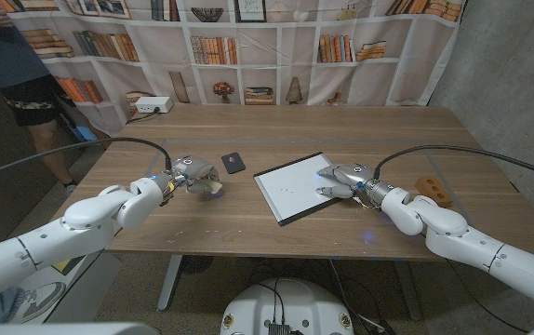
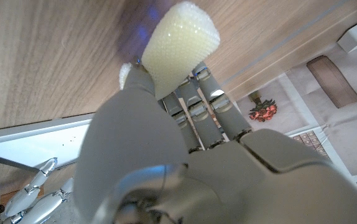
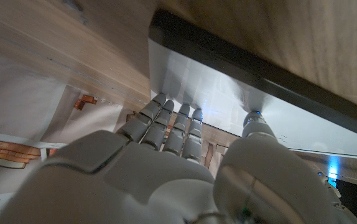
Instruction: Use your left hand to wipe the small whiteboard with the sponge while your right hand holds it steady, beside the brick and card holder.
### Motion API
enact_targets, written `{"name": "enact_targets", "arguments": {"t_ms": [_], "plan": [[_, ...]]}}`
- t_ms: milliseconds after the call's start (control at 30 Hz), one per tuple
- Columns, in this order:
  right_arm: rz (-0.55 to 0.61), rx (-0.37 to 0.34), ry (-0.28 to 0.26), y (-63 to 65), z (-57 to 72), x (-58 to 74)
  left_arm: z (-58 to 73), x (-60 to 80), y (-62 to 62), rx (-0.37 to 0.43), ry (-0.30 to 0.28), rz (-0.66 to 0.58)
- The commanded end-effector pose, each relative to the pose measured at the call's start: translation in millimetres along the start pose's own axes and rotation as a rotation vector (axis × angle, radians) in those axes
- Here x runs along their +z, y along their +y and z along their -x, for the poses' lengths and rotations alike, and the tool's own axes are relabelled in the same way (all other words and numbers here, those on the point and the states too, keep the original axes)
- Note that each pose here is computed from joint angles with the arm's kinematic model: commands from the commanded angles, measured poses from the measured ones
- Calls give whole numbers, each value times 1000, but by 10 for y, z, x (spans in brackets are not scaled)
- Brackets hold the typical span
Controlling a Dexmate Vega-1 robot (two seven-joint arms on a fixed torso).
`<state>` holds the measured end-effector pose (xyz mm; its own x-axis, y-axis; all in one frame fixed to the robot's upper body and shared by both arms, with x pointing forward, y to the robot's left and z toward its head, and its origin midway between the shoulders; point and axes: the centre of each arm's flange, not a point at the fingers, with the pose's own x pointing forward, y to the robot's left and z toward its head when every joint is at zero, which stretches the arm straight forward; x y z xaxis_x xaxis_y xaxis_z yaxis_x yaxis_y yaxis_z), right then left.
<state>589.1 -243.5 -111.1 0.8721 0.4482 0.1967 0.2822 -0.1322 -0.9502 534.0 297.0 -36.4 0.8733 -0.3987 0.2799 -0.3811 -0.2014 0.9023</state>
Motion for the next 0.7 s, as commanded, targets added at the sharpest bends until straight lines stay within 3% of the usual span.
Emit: {"name": "enact_targets", "arguments": {"t_ms": [33, 267, 700], "plan": [[-2, -25, 11, -28, 86, -11, -140, 92, 281, 94, -41, -35], [0, -20, 7, -20, 139, -16, -269, 207, 425, 149, -82, -37], [8, -32, -8, -21, 166, 17, -557, 479, 616, 243, -221, -51]]}}
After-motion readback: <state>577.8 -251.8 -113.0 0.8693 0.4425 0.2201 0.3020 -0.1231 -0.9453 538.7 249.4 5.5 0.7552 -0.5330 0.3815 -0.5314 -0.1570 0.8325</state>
